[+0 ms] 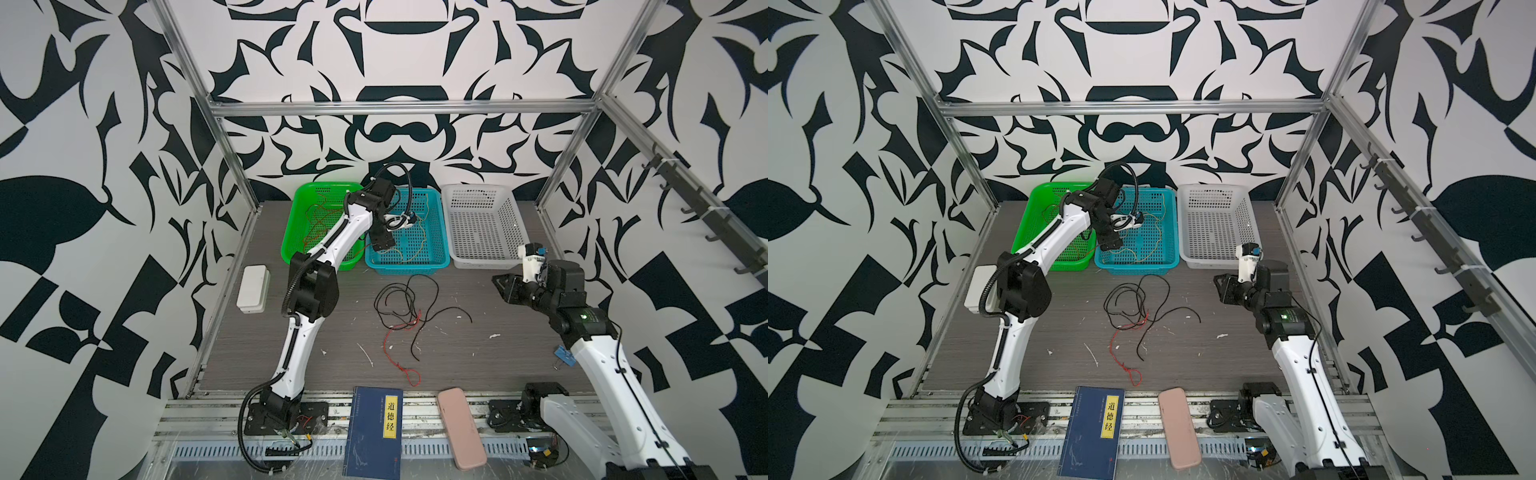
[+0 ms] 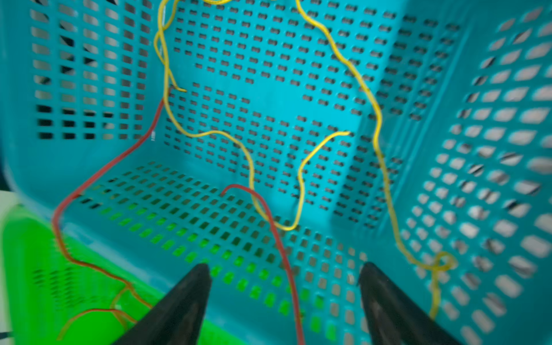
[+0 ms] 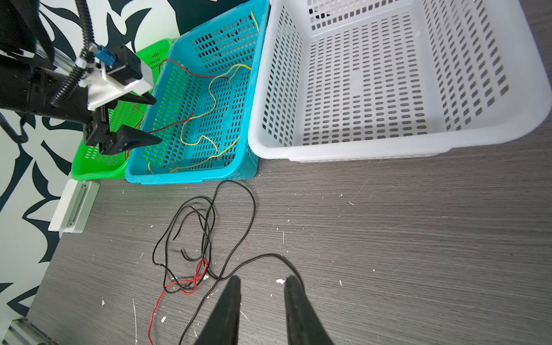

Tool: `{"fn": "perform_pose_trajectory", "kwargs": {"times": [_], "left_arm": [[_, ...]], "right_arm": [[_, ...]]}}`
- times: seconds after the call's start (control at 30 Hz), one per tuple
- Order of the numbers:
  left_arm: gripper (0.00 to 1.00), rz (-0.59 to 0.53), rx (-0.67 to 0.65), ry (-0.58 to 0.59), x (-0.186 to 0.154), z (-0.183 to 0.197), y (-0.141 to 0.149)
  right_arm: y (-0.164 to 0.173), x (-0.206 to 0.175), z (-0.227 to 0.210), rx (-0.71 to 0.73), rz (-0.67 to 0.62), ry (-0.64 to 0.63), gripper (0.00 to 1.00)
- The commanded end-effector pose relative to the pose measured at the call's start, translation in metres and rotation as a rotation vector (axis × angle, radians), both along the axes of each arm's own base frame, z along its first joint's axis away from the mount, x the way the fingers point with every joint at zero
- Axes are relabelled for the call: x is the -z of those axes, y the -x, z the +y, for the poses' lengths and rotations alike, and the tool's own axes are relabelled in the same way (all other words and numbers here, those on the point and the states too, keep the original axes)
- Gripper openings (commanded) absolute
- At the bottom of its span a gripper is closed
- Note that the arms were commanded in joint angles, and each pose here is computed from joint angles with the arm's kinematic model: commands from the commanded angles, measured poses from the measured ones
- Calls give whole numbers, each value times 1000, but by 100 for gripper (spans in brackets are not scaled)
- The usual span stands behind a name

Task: Untangle and sort cables by color
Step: Pick up the cable from the container.

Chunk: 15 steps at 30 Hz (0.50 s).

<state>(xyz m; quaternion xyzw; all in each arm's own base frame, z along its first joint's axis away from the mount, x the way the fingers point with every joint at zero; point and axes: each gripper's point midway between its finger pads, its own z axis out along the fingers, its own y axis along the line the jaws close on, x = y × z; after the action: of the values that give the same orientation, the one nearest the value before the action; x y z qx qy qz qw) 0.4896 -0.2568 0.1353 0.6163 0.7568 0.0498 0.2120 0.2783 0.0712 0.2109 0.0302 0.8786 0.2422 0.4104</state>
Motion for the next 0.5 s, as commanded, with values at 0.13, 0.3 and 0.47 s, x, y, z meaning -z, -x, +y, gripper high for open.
{"fn": "perform_pose_trajectory", "kwargs": {"times": [0.13, 0.3, 0.47], "left_arm": [[76, 36, 9, -74, 35, 15, -3], [75, 45, 16, -89, 46, 17, -2], [47, 31, 7, -119, 57, 21, -9]], "right_arm": [[-2, -10, 1, -9, -48, 7, 29], [-1, -9, 1, -9, -47, 7, 29], [-1, -9, 1, -10, -46, 8, 29]]}}
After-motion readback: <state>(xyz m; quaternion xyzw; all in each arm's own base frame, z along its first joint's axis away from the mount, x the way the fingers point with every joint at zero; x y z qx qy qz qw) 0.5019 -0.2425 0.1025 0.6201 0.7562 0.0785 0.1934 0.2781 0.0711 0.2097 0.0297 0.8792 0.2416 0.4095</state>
